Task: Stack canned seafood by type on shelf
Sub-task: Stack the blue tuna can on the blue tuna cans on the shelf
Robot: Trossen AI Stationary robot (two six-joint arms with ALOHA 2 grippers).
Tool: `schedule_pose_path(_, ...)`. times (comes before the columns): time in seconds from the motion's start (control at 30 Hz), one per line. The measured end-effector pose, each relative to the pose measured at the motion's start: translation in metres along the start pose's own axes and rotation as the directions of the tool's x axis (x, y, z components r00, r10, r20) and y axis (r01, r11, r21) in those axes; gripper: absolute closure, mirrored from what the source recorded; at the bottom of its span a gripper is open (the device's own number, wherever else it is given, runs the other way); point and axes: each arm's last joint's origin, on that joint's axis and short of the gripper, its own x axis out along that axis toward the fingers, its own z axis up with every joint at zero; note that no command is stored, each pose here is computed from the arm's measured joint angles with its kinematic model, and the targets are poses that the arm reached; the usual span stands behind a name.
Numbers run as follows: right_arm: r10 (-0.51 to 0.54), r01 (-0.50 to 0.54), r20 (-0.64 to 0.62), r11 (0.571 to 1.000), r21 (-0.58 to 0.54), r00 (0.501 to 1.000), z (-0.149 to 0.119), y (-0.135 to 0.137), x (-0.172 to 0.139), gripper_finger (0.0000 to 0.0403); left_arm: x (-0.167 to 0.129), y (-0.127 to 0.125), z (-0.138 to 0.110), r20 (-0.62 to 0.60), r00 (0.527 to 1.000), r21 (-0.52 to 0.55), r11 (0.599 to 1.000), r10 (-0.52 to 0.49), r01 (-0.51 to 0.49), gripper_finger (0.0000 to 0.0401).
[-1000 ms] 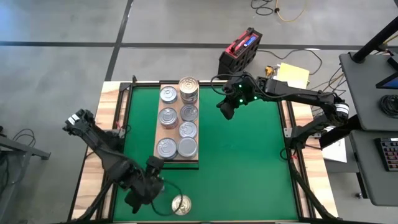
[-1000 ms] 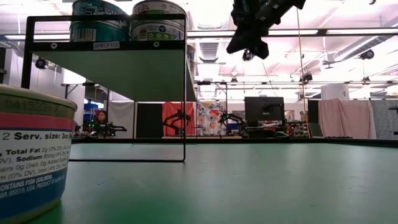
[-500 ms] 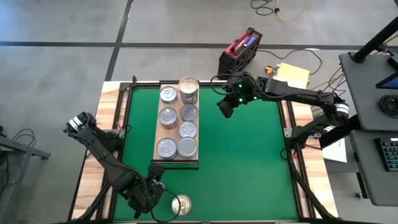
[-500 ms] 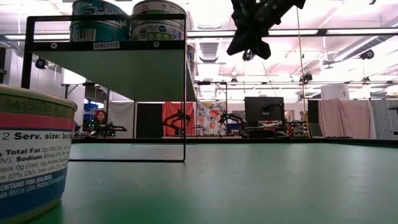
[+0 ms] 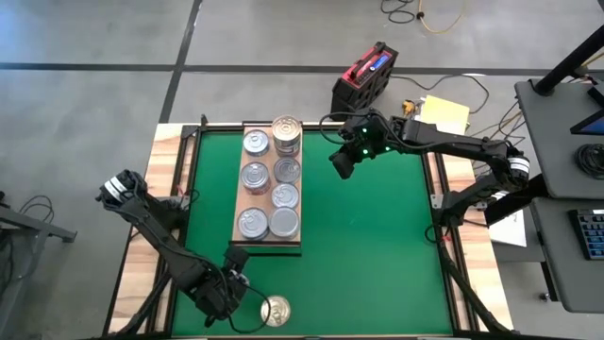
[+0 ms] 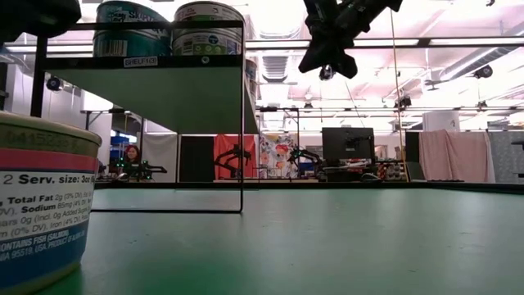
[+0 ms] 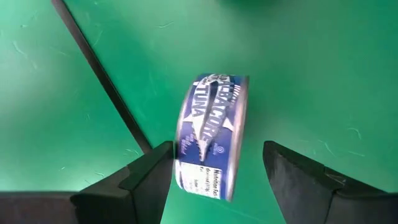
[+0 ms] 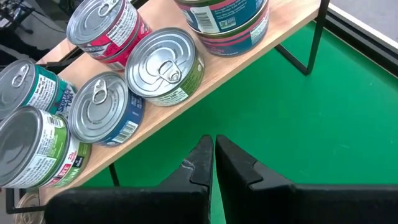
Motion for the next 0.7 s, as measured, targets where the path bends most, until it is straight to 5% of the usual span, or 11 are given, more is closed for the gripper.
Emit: schedule_pose_path(0.7,0.000,0.000,0.000,1.000,0.008,1.000,0.000,0.001,0.000,0.0394,0.009,-0.001,0.001,0.052,0.999,-0.025,1.000,0.013,-0.012,0.0169)
